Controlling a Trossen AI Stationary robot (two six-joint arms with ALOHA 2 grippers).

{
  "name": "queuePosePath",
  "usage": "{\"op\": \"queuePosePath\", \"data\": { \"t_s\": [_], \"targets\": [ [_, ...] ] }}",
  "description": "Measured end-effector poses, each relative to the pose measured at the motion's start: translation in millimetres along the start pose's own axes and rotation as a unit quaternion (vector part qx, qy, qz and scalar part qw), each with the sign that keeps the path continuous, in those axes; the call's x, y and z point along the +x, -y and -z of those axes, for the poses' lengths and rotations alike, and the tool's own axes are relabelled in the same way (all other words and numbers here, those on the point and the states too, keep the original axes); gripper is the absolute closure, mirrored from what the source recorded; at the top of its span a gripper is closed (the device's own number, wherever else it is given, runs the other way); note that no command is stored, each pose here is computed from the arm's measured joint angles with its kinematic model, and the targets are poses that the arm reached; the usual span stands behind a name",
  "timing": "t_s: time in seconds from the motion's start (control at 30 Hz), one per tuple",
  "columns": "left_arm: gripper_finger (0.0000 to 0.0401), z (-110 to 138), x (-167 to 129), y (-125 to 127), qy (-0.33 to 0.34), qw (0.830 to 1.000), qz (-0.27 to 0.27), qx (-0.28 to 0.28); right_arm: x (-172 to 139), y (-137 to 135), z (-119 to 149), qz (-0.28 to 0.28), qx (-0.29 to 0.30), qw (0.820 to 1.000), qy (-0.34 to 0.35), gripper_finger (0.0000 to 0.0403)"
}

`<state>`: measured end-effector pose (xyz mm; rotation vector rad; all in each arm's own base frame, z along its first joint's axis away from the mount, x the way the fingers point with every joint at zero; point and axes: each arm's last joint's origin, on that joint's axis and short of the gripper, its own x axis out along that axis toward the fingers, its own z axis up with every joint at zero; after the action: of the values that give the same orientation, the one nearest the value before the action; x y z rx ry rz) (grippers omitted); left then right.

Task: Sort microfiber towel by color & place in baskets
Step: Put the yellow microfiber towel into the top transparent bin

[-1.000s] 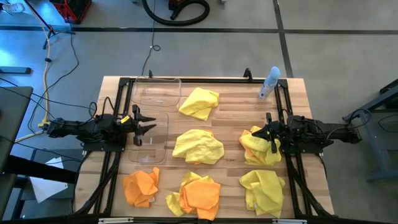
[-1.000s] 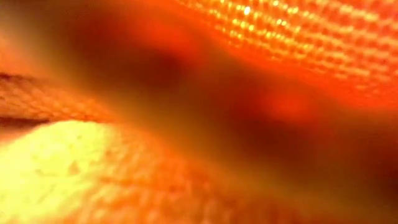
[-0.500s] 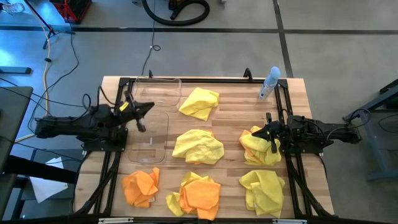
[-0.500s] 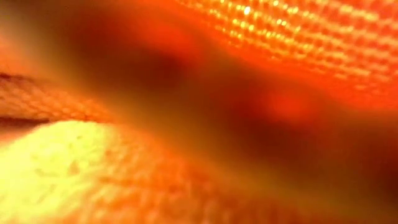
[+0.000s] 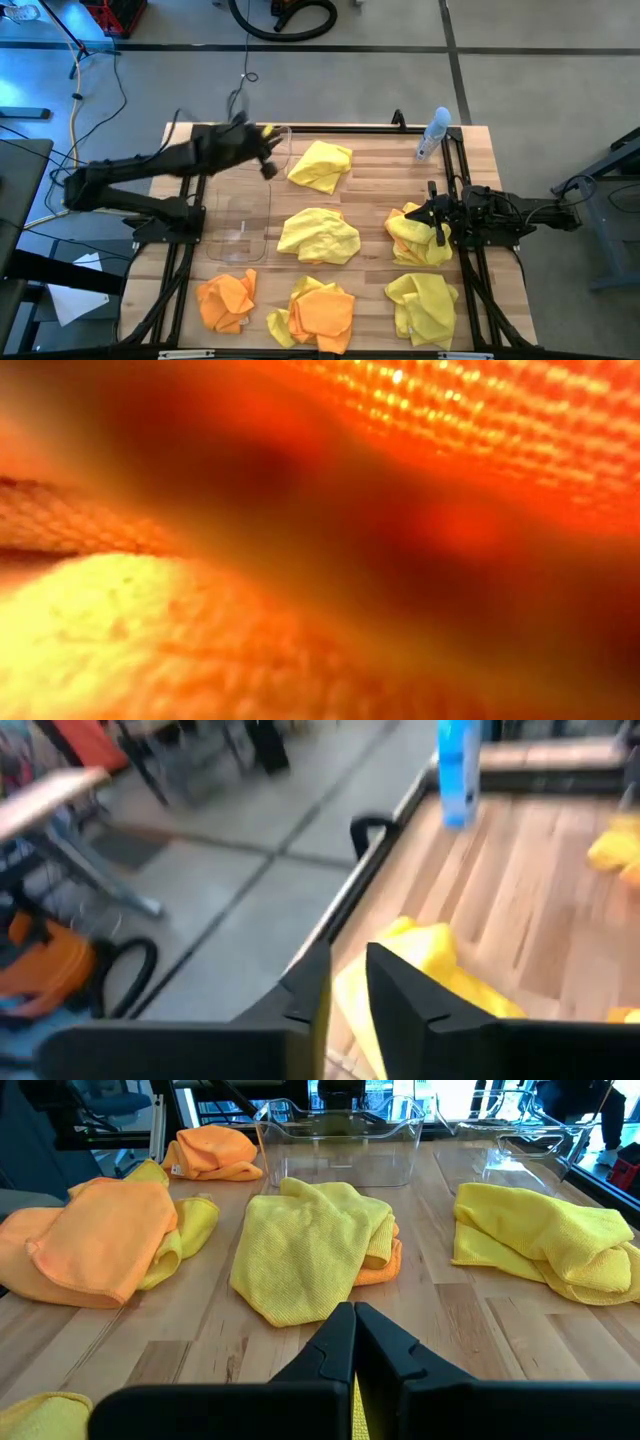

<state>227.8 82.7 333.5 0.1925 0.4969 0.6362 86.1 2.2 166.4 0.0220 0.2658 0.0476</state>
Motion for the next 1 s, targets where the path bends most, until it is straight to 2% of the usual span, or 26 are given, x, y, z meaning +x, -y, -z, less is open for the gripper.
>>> {"op": "queuePosePath", "data": {
  "t_s": [0.2, 0.3, 0.4, 0.57, 0.8, 1.0],
  "targets": [
    [0.0266, -38.5, 55.8, -6.7, -0.096, 0.993, 0.062, 0.011, 0.0, 0.0, 0.0, 0.0, 0.0, 1.0, 0.0, 0.0402],
    [0.023, -46.3, 86.2, -2.5, -0.136, 0.985, 0.101, 0.013, 0.0, 0.0, -0.1, 0.0, 0.0, 1.0, 0.0, 0.0402],
    [0.0199, -46.6, 118.6, 7.9, -0.17, 0.979, 0.104, 0.046, 0.0, 0.0, 0.0, 0.0, 0.0, 1.0, 0.0, 0.0402],
    [0.0172, -32.4, 169.1, 33.0, -0.215, 0.965, 0.118, 0.091, 0.0, 0.0, 0.0, 0.0, 0.0, 1.0, 0.0, 0.0402],
    [0.0169, 7.6, 231.7, 66.2, -0.278, 0.944, 0.135, 0.114, 0.0, 0.0, -0.1, 0.0, 0.0, 1.0, 0.0, 0.0402],
    [0.0169, 39.2, 268.7, 85.0, -0.316, 0.929, 0.144, 0.128, -0.1, 0.0, -0.1, 0.0, 0.0, 1.0, 0.0, 0.0402]
  ]
}}
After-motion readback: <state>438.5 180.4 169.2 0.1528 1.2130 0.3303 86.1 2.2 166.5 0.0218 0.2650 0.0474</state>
